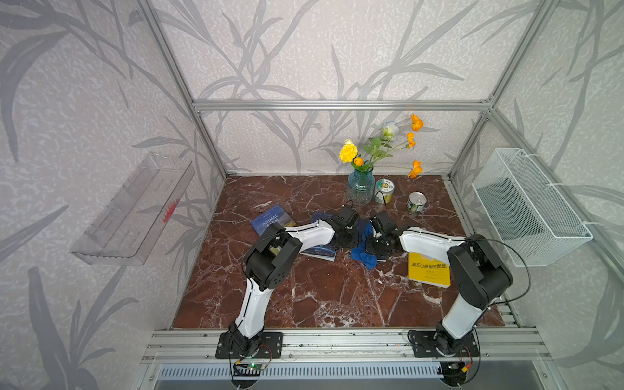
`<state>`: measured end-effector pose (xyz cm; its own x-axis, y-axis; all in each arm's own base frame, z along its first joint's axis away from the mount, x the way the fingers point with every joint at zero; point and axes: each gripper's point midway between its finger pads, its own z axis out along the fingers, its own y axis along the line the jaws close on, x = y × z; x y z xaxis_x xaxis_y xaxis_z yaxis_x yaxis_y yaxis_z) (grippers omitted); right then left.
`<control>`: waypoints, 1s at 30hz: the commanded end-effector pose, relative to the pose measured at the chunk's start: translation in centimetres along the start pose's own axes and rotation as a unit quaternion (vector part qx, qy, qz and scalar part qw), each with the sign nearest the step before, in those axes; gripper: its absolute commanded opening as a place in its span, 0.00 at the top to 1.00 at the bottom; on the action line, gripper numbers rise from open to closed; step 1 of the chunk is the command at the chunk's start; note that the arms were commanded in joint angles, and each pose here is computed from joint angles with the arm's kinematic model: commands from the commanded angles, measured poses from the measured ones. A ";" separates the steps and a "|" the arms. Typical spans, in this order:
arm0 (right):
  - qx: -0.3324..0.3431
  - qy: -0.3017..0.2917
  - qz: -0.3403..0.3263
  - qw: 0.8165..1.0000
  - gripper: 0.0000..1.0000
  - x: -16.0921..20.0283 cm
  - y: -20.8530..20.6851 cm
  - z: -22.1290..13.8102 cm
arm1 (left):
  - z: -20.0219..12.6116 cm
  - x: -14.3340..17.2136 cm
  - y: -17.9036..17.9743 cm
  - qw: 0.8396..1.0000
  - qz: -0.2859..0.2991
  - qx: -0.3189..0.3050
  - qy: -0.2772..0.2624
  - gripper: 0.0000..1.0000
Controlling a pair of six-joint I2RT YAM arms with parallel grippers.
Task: Wipe the cover of the book
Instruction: Wipe the dirt from the cover of the book.
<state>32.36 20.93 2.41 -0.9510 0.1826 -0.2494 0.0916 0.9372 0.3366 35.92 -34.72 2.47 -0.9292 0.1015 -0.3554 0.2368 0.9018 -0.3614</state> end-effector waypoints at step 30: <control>0.062 0.052 0.002 0.997 0.90 2.5 -3.6 0.3 | 1.9 4.7 3.5 0.995 -0.002 -0.062 0.077 0.95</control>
<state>31.75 17.83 2.46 -0.9493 0.2150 -0.2292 0.1342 0.9368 0.3230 35.95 -34.69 2.47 -0.9284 0.1018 -0.3573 0.2370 0.9029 -0.3587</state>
